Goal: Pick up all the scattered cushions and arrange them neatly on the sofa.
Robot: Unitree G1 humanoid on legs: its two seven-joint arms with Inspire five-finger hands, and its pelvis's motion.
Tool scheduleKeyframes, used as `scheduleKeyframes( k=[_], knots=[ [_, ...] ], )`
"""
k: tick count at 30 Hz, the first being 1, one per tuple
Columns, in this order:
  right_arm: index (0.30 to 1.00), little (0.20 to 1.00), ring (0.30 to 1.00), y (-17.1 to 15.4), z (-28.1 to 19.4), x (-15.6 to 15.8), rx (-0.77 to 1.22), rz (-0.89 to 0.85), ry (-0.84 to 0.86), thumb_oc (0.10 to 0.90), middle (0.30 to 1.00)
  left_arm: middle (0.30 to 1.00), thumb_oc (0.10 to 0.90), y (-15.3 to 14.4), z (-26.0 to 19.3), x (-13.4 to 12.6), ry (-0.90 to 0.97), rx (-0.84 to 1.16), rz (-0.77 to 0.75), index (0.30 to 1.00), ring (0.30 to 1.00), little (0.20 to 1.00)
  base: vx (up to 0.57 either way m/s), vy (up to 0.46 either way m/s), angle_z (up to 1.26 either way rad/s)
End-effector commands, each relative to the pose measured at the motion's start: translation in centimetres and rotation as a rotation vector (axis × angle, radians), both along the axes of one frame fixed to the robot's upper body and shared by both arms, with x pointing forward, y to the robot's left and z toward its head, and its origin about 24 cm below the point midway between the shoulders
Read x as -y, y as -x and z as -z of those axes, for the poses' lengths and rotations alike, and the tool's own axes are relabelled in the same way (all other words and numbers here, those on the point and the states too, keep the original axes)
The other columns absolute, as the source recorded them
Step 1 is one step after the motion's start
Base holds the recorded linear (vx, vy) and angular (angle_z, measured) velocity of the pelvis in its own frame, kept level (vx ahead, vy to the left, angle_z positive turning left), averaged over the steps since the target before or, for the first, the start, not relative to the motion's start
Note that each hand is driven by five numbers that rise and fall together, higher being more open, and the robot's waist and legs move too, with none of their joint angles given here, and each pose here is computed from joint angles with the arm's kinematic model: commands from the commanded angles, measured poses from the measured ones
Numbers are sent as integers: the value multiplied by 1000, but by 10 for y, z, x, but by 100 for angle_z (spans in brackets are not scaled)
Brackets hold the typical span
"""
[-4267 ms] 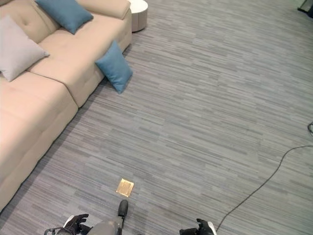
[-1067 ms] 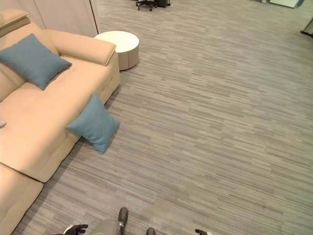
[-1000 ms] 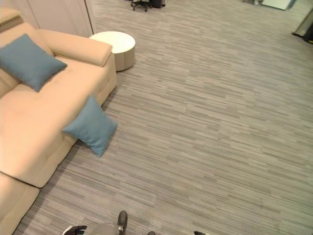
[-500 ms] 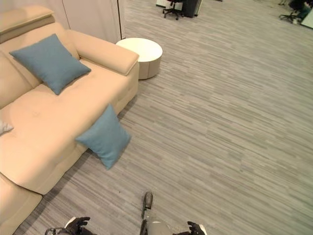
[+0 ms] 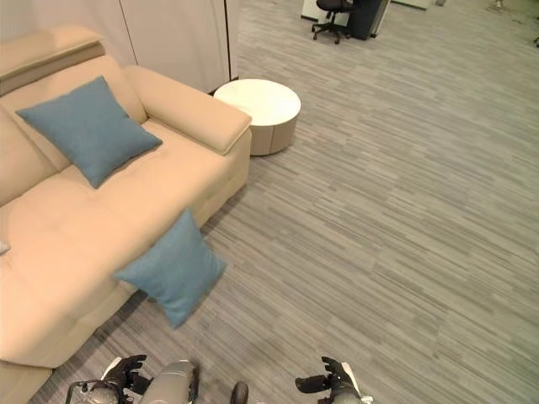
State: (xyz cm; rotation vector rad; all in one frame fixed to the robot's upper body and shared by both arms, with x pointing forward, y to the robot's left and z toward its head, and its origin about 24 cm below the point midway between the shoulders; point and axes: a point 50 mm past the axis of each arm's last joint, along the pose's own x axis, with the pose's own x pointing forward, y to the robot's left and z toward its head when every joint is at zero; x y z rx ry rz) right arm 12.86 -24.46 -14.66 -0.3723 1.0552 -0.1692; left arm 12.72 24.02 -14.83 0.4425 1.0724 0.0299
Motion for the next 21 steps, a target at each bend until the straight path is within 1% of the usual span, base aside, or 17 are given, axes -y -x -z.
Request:
scheduleKeyframes(
  k=[1,7,10,14,18,21],
  knots=[
    [900,900,900,21,-3,25,-23,39,71,800,900,900,800,4,4,16,39,-4,40,900,900,900,361,46,-7],
    [900,900,900,30,2,19,-56,13,54,800,900,900,800,29,11,9,46,-71,-27,900,900,900,335,80,-20],
    [900,900,900,30,3,17,-63,-1,51,800,900,900,800,32,11,6,39,-83,-35,900,900,900,226,86,-10],
    [900,900,900,19,0,13,-34,-35,40,800,900,900,800,18,5,-1,25,-38,-43,900,900,900,185,108,18],
    [900,900,900,17,0,11,-26,-37,34,800,900,900,800,18,5,-2,18,-34,-35,900,900,900,179,12,83],
    [900,900,900,15,-1,11,-9,-24,27,800,900,900,800,12,4,1,19,-14,-13,900,900,900,255,-78,74]
  ],
)
